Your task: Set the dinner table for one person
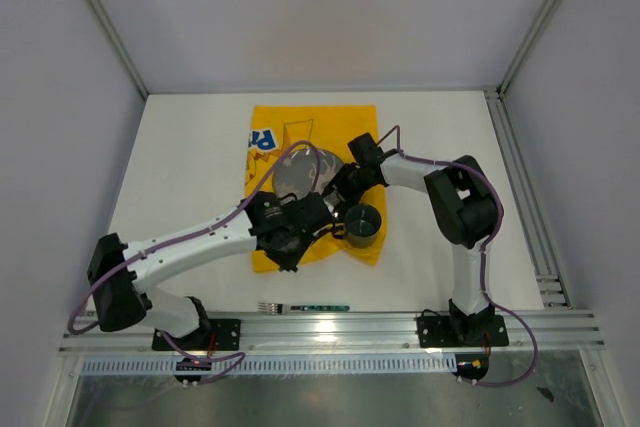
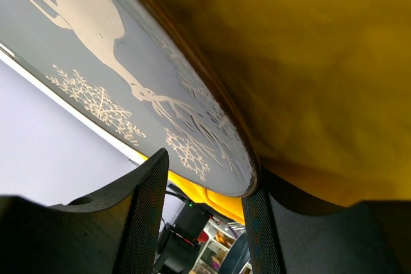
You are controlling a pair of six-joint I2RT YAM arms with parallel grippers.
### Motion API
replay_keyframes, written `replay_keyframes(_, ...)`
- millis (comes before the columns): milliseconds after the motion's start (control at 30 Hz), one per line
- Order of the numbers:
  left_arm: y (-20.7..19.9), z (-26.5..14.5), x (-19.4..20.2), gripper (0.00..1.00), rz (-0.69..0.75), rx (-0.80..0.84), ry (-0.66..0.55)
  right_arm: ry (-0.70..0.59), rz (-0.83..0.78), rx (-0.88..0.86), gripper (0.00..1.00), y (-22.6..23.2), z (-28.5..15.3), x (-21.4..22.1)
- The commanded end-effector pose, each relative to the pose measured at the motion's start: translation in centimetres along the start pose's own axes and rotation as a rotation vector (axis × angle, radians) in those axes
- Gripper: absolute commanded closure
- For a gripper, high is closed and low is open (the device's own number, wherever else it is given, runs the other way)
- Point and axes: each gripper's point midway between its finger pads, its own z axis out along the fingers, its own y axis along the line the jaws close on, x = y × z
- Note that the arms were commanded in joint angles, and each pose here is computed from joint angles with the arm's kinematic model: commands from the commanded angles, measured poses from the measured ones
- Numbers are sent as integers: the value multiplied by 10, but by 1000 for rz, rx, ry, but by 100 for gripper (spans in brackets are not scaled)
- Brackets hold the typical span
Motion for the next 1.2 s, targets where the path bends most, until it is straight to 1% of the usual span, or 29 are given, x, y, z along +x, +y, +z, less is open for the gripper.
replay_keyframes(0, 11, -54, -9, 100, -58, 26, -123, -71, -22, 71, 49, -19, 8, -16)
replay_keyframes(100, 26, -76, -8, 100, -87, -6, -184, -92, -34, 68, 49, -17, 5, -19)
replay_keyframes(267, 34, -83, 10, 100, -100, -22, -147, -91, -38, 76, 49, -17, 6, -21)
replay_keyframes(333, 38, -89, 14, 100, -111, -24, -161, -93, -40, 78, 49, -17, 7, -21)
replay_keyframes(400, 48, -95, 14, 100, -130, -50, -204, -92, -43, 82, 49, -18, 9, -23)
replay_keyframes(500, 51, -96, 19, 100, -147, -61, -195, -88, -86, 70, 49, -14, 8, -24)
replay_keyframes(533, 53, -96, 22, 100, -147, -70, -183, -80, -112, 54, 49, -10, 8, -23)
replay_keyframes(600, 57, -98, 23, 100, -159, -92, -189, -53, -231, 1, 49, 2, 5, -20)
replay_keyframes(733, 73, -104, 18, 100, -185, -157, -251, -84, -432, -129, 50, 27, -16, -16)
replay_keyframes(767, 72, -103, 16, 100, -185, -155, -262, -113, -483, -173, 50, 37, -30, -13)
replay_keyframes(833, 70, -98, 15, 100, -184, -150, -260, -158, -569, -188, 50, 40, -43, -13)
replay_keyframes(867, 65, -92, 13, 100, -177, -137, -248, -195, -613, -210, 49, 50, -59, -12)
replay_keyframes(900, 63, -89, 13, 100, -167, -132, -244, -223, -644, -213, 49, 52, -67, -13)
replay_keyframes(967, 57, -79, 10, 100, -153, -118, -232, -282, -724, -235, 43, 63, -89, -12)
replay_keyframes(1000, 55, -76, 9, 100, -139, -114, -228, -300, -737, -237, 35, 66, -97, -11)
replay_keyframes(1067, 52, -67, 9, 100, -119, -109, -214, -314, -761, -256, 25, 71, -112, -5)
replay_keyframes(1100, 50, -64, 6, 100, -115, -105, -220, -333, -774, -280, 25, 78, -128, 1)
replay_keyframes(1167, 50, -61, 5, 100, -88, -112, -210, -320, -770, -280, 24, 74, -140, 11)
